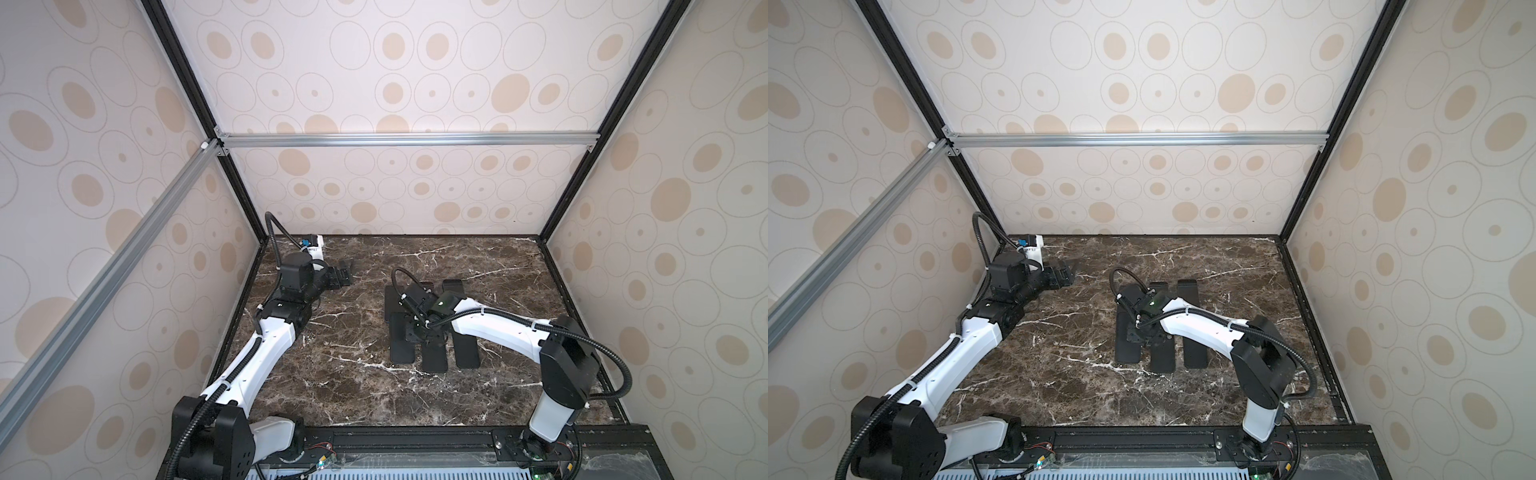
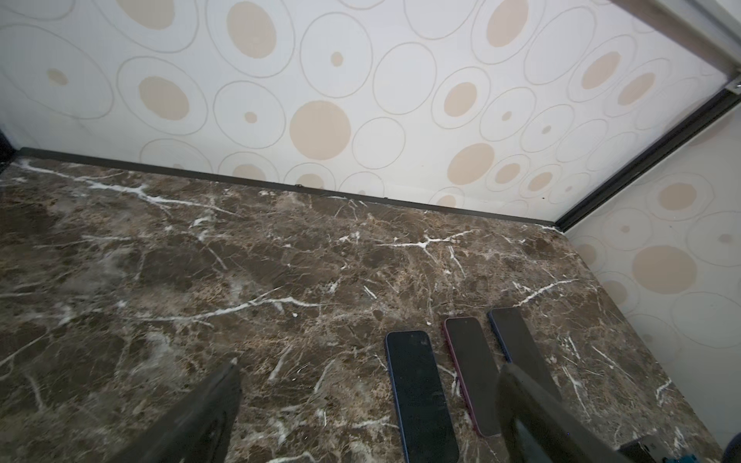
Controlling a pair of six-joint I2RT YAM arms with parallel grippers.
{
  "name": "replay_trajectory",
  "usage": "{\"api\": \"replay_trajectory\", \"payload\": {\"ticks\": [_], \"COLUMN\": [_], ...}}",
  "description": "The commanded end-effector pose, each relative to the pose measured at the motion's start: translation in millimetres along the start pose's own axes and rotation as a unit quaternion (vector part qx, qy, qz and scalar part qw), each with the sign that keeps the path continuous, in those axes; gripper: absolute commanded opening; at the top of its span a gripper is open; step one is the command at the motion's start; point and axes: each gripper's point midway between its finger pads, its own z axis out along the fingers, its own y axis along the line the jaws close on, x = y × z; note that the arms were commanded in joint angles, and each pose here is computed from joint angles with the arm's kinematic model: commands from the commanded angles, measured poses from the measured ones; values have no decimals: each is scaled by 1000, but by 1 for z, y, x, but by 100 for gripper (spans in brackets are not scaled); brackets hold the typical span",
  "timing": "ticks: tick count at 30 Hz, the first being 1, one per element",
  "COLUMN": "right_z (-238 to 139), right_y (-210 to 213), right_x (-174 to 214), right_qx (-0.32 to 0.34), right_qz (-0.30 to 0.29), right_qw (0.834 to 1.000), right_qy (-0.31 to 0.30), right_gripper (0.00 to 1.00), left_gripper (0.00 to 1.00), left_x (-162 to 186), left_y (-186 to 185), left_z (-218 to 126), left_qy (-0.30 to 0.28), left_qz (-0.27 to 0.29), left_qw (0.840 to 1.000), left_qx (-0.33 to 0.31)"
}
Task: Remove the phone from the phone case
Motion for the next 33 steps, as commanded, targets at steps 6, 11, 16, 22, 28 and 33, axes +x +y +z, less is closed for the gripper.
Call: {"api": "replay_trajectory", "payload": {"ticks": [6, 11, 16, 22, 28, 33], "right_z": [27, 39, 47, 53, 58, 60], "right_y": [-3, 1, -1, 1, 2, 1], "right_x": [8, 11, 13, 18, 19, 19], "right_qx": [49, 55, 66, 68, 73, 76], "right_qz": [17, 12, 4, -3, -8, -9], "right_qw": [998, 997, 996, 995, 994, 994], "right_qy": [39, 51, 63, 74, 80, 81], "right_gripper": [0, 0, 0, 0, 0, 8], "left_gripper": [99, 99, 99, 99, 99, 99], "left_x": [-9, -8, -7, -5, -4, -3], "left_y": [8, 10, 12, 12, 13, 14], "left_z": [-7, -8, -9, -7, -7, -8], "left_qy": [-14, -14, -14, -11, -9, -9], "left_qz": [9, 7, 5, 3, 3, 2], "left_qw": [1000, 1000, 1000, 1000, 1000, 1000], "left_qx": [-11, -12, -13, -10, -9, -12]}}
